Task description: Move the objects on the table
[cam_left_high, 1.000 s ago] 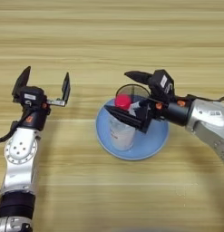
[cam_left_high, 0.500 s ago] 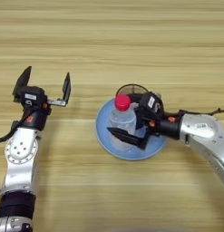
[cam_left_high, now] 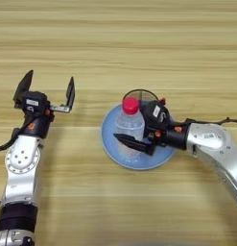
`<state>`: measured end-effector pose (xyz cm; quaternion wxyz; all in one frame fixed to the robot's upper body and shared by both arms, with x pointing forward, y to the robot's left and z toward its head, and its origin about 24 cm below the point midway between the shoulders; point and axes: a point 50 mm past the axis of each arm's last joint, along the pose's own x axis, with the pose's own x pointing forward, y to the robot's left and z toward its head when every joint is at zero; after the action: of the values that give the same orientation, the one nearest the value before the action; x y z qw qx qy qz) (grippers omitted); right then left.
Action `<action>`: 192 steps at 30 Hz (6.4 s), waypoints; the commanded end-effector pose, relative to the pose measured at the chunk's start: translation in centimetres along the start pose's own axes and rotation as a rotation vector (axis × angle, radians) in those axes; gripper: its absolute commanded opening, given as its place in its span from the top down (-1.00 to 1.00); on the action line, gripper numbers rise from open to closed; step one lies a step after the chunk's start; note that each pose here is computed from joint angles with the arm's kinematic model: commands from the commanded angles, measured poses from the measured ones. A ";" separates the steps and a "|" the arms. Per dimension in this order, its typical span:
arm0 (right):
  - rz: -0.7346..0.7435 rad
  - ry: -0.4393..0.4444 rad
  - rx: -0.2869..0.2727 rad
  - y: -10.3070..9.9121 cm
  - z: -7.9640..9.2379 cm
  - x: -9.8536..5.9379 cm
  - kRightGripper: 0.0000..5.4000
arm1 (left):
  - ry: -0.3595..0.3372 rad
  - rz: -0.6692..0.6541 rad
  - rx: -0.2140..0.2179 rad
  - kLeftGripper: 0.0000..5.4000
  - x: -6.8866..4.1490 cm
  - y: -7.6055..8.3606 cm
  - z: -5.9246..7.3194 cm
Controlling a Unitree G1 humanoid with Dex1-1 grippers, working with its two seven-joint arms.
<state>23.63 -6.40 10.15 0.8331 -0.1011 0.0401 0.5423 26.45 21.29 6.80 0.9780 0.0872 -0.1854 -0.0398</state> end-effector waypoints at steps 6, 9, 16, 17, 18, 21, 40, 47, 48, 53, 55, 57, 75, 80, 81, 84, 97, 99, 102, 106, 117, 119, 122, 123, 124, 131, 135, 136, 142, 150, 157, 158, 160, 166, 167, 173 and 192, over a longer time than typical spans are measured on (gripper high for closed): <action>-0.020 -0.027 -0.017 -0.4 0.6 -0.1 -0.24 | -0.015 -0.002 0.004 -1.00 0.2 0.1 0.2; -0.022 -0.042 -0.023 -0.4 1.0 -0.2 -0.24 | -0.015 -0.002 0.003 -1.00 0.2 0.1 0.2; -0.043 -0.105 -0.045 -0.8 2.8 -0.6 -0.23 | -0.015 -0.002 0.002 -1.00 0.2 0.1 0.2; -0.049 -0.116 -0.049 -0.9 3.1 -0.7 -0.22 | -0.015 -0.002 0.002 -1.00 0.2 0.1 0.2; -0.055 -0.126 -0.053 -1.0 3.4 -0.8 -0.21 | -0.015 -0.002 0.001 -1.00 0.2 0.1 0.2; -0.086 -0.174 -0.072 -1.6 4.8 -1.5 -0.21 | -0.014 -0.003 0.001 -1.00 0.2 0.1 0.2; -0.220 -0.274 -0.082 -3.7 7.8 -5.3 -0.21 | -0.016 -0.005 -0.001 -1.00 0.3 -0.1 0.2; -0.237 -0.280 -0.062 -4.1 7.8 -5.8 -0.21 | -0.018 -0.005 -0.001 -1.00 0.3 -0.1 0.2; -0.236 -0.275 -0.059 -4.0 7.7 -5.7 -0.21 | -0.018 -0.005 -0.002 -1.00 0.3 -0.1 0.2; -0.241 -0.285 -0.058 -4.1 7.9 -6.0 -0.21 | -0.019 -0.004 -0.001 -1.00 0.4 0.0 0.2; -0.246 -0.299 -0.063 -4.2 8.3 -6.3 -0.21 | -0.019 -0.004 -0.001 -1.00 0.4 0.0 0.2; -0.255 -0.310 -0.071 -4.3 8.7 -6.6 -0.21 | -0.019 -0.005 -0.001 -1.00 0.4 0.0 0.2; -0.516 -0.295 -0.167 -7.7 10.1 -12.7 -0.21 | -0.021 -0.004 -0.002 -1.00 0.5 0.0 0.3; -0.575 -0.202 -0.111 -8.6 7.7 -14.0 -0.21 | -0.021 -0.004 0.000 -1.00 0.5 0.1 0.3; -0.579 -0.188 -0.104 -8.6 7.3 -14.1 -0.21 | -0.021 -0.004 0.000 -1.00 0.5 0.1 0.3; -0.593 -0.135 -0.055 -8.6 5.3 -14.2 -0.21 | -0.021 -0.005 0.000 -1.00 0.5 0.2 0.3; -0.641 0.063 0.018 -9.1 -1.6 -13.8 -0.20 | -0.022 -0.006 0.000 -1.00 0.5 0.4 0.4; -0.643 0.075 0.023 -9.1 -2.2 -13.8 -0.20 | -0.022 -0.007 -0.001 -1.00 0.4 0.4 0.4; -0.647 0.082 0.026 -9.2 -2.6 -13.7 -0.20 | -0.022 -0.007 -0.001 -1.00 0.4 0.4 0.4; -0.650 0.082 0.029 -9.1 -3.0 -13.5 -0.20 | -0.023 -0.008 -0.003 -1.00 0.4 0.4 0.4; -0.649 0.061 0.023 -8.9 -3.0 -13.3 -0.52 | -0.024 -0.011 -0.005 -1.00 0.5 0.4 0.4; -0.650 0.054 0.016 -8.9 -2.7 -13.3 -0.61 | -0.024 -0.011 -0.006 -1.00 0.5 0.4 0.3; -0.650 0.041 0.002 -8.9 -2.4 -13.3 -0.76 | -0.024 -0.011 -0.006 -1.00 0.5 0.3 0.3; -0.652 0.034 -0.006 -9.0 -2.2 -13.3 -0.78 | -0.024 -0.012 -0.006 -1.00 0.5 0.3 0.3; -0.654 0.027 -0.014 -9.0 -2.0 -13.3 -0.85 | -0.024 -0.012 -0.006 -1.00 0.5 0.3 0.3; -0.665 -0.060 -0.087 -9.0 0.4 -13.3 -1.00 | -0.026 -0.014 -0.008 -1.00 0.6 0.3 0.3; -0.664 -0.113 -0.132 -8.8 1.8 -13.3 -1.00 | -0.027 -0.014 -0.008 -1.00 0.6 0.3 0.3; -0.663 -0.134 -0.147 -8.8 2.2 -13.3 -1.00 | -0.027 -0.014 -0.008 -1.00 0.6 0.3 0.3; -0.668 -0.255 -0.225 -8.4 4.6 -13.3 -1.00 | -0.028 -0.015 -0.009 -1.00 0.7 0.3 0.3; -0.727 -0.350 -0.176 -8.3 5.2 -13.7 -1.00 | -0.030 -0.014 -0.010 -1.00 0.7 0.3 0.4; -0.671 -0.421 -0.166 -6.8 5.7 -12.7 -1.00 | -0.030 -0.024 -0.012 -1.00 0.9 0.3 0.4; -0.651 -0.433 -0.163 -6.4 5.9 -12.5 -1.00 | -0.030 -0.024 -0.012 -1.00 0.9 0.3 0.4; -0.601 -0.447 -0.160 -5.6 6.1 -11.8 -1.00 | -0.030 -0.025 -0.012 -1.00 0.9 0.3 0.4; -0.458 -0.451 -0.125 -3.2 6.0 -9.9 -1.00 | -0.032 -0.026 -0.012 -1.00 0.8 0.3 0.5; -0.427 -0.443 -0.119 -2.8 5.9 -9.6 -1.00 | -0.032 -0.026 -0.012 -1.00 0.8 0.3 0.5; -0.284 -0.316 -0.044 -1.2 2.9 -7.7 -1.00 | -0.032 -0.026 -0.014 -1.00 0.8 0.2 0.5; -0.241 -0.022 0.111 -1.0 -3.4 -7.4 -1.00 | -0.029 -0.027 -0.019 -1.00 0.6 0.1 0.4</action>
<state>21.85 -13.79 9.14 0.8980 -0.0414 0.0214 0.4374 26.93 21.24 7.28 0.9764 0.0768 -0.1949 -0.0526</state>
